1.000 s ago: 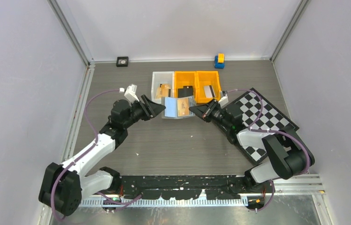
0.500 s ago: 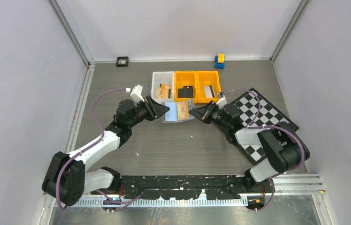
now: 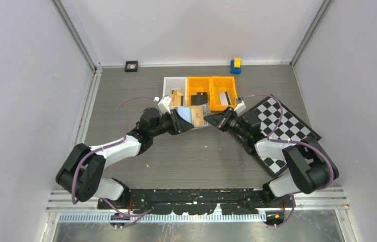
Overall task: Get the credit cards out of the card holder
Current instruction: Remove the credit card from the card holder.
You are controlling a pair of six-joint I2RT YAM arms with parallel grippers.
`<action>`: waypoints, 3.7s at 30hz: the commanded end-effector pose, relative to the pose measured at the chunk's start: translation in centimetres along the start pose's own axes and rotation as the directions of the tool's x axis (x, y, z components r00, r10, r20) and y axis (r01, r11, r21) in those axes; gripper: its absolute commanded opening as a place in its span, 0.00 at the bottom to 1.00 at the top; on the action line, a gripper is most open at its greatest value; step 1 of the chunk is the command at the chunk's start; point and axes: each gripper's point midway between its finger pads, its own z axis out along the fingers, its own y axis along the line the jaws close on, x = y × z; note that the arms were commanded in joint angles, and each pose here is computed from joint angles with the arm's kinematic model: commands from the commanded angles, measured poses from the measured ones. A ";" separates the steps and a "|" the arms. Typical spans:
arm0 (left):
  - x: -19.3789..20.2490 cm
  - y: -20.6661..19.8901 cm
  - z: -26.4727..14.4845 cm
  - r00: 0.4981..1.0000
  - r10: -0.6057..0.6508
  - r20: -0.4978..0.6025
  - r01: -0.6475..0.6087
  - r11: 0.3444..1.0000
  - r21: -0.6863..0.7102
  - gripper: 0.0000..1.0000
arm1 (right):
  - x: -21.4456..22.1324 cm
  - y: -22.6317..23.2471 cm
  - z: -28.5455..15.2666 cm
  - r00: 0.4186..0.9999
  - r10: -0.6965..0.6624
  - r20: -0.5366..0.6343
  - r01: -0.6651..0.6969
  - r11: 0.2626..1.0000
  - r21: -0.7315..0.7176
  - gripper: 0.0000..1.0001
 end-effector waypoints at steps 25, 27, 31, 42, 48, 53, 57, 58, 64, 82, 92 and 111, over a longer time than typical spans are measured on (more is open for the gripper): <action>-2.9 1.1 1.2 0.998 -0.053 -0.019 0.051 0.996 -0.078 0.18 | -1.1 2.7 0.0 0.999 -0.030 0.038 0.033 0.995 -0.096 0.01; -2.9 1.2 1.1 0.998 -0.065 -0.027 0.063 0.995 -0.073 0.25 | -1.1 2.7 0.0 0.999 -0.025 0.038 0.029 0.995 -0.096 0.01; -2.5 1.0 1.5 0.995 -0.083 -0.056 0.080 0.995 -0.059 0.38 | -1.0 3.1 0.1 1.000 -0.008 0.026 0.011 0.993 -0.118 0.00; -2.0 0.1 2.5 0.985 -0.136 -0.106 0.140 0.990 0.034 0.38 | -0.7 4.2 0.2 0.999 0.049 -0.005 -0.049 0.979 -0.198 0.01; -2.9 -0.7 2.2 0.978 -0.190 -0.086 0.201 0.971 0.133 0.38 | -0.6 4.2 0.3 0.996 0.090 -0.016 -0.091 0.971 -0.222 0.01; -3.1 -1.4 2.3 0.974 -0.205 -0.100 0.220 0.958 0.186 0.37 | -0.7 4.4 0.3 0.992 0.127 -0.026 -0.129 0.958 -0.257 0.01; -3.0 -1.3 2.5 0.970 -0.214 -0.114 0.232 0.956 0.181 0.37 | -0.8 4.4 0.3 0.991 0.131 -0.029 -0.134 0.955 -0.264 0.01; -2.8 -1.1 2.6 0.968 -0.218 -0.121 0.237 0.957 0.170 0.37 | -0.8 4.5 0.3 0.992 0.127 -0.026 -0.130 0.955 -0.266 0.01; -2.4 -0.6 3.0 0.958 -0.247 -0.148 0.269 0.950 0.160 0.39 | -0.9 4.8 0.1 0.993 0.118 -0.022 -0.119 0.955 -0.270 0.00; -3.6 0.9 2.1 0.963 -0.253 -0.092 0.264 0.954 0.139 0.00 | -1.8 4.8 -0.8 0.994 0.108 0.022 -0.098 0.959 -0.267 0.00; -4.4 2.0 1.2 0.961 -0.271 -0.047 0.274 0.955 0.110 0.00 | -3.4 3.1 -1.8 0.988 0.123 0.093 -0.101 0.973 -0.208 0.00; -5.5 3.6 0.6 0.975 -0.222 -0.004 0.222 0.974 0.035 0.00 | -4.5 -1.2 -2.7 0.981 0.082 0.175 -0.090 0.995 0.040 0.00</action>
